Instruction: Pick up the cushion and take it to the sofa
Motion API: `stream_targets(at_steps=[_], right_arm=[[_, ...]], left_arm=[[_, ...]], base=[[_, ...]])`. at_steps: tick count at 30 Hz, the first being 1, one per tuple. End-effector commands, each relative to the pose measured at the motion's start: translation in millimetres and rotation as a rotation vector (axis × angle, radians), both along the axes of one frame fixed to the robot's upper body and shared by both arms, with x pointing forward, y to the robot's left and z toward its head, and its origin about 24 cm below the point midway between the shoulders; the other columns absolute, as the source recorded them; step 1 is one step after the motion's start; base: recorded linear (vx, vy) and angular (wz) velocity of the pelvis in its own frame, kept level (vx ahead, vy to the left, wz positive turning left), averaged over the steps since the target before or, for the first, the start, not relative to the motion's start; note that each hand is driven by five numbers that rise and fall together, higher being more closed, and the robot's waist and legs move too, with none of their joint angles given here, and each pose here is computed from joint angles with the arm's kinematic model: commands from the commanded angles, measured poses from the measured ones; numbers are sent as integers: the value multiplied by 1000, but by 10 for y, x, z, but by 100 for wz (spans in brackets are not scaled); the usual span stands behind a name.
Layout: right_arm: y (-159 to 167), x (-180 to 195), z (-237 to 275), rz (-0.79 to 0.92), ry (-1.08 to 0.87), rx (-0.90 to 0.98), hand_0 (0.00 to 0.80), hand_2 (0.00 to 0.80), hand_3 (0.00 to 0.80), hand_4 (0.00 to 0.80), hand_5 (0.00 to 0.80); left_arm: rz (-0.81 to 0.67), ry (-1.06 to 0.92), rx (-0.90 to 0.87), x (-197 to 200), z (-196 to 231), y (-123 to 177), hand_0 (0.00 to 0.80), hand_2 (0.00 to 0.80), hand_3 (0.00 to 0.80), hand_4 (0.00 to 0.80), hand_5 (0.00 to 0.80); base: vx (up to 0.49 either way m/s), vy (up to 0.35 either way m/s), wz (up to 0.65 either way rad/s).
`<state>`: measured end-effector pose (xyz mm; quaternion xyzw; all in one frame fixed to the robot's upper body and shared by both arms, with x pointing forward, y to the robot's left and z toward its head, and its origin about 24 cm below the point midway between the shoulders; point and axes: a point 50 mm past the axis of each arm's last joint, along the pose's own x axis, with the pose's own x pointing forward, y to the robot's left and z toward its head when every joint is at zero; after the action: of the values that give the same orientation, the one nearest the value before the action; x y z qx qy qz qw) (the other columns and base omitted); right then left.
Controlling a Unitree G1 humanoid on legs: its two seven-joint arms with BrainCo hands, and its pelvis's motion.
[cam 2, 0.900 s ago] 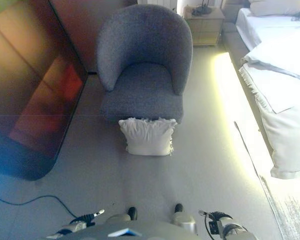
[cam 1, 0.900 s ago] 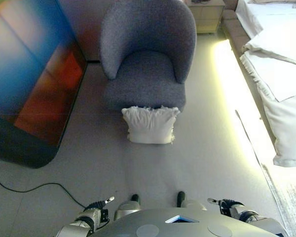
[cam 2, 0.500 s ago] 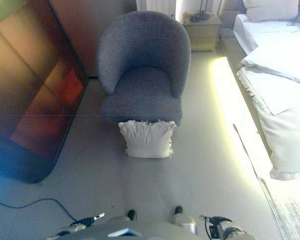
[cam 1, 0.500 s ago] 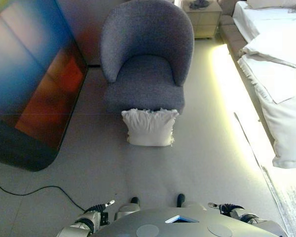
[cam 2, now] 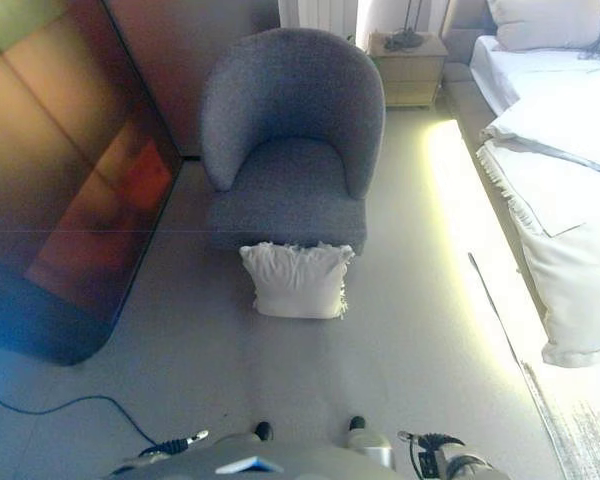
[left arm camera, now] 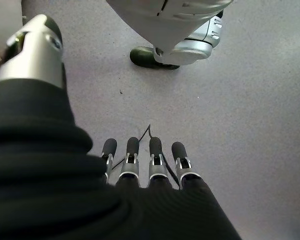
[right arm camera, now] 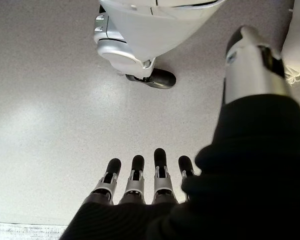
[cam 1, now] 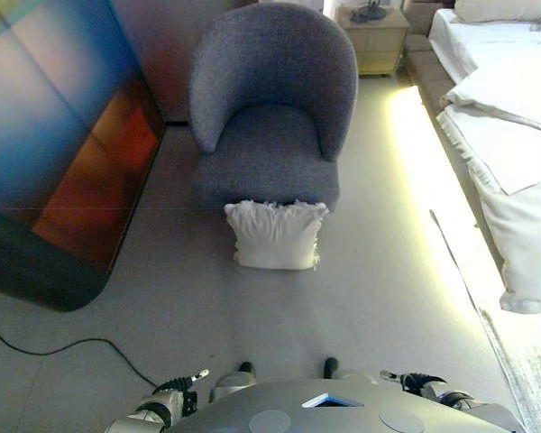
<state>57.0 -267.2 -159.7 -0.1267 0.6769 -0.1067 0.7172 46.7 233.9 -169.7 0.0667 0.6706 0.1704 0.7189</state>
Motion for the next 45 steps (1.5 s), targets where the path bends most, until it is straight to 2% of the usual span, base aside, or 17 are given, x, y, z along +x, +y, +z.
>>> stream_targets(at_steps=[1,8,14,24,31,36,39,45], right_arm=[[110,105,-21,2,-6,14,0,0,0,0,0],[35,258,30,23,-31,-16,0,0,0,0,0],[-4,272,44,7,-45,-23,0,0,0,0,0],[-53,44,25,7,48,-42,0,0,0,0,0],[10,-88,-6,-28,108,-41,0,0,0,0,0],[138,-69,-48,13,81,-6,0,0,0,0,0],[174,73,-41,-8,12,-3,0,0,0,0,0],[225,459,22,69,-114,-4,0,0,0,0,0]], left_arm=[[31,-3,47,110,42,125,0,0,0,0,0],[82,-56,18,168,39,98,0,0,0,0,0],[119,-77,14,108,36,122,0,0,0,0,0],[125,8,-22,-223,-8,74,0,0,0,0,0],[139,32,-6,-274,15,172,0,0,0,0,0],[133,15,12,-158,57,294,0,0,0,0,0],[104,-13,35,55,109,389,0,0,0,0,0],[96,-101,35,521,189,366,0,0,0,0,0]], base=[[46,-89,4],[-14,-113,28],[169,-31,-31],[535,118,-7],[593,233,-55],[471,196,-6],[446,128,3],[165,-59,18]])
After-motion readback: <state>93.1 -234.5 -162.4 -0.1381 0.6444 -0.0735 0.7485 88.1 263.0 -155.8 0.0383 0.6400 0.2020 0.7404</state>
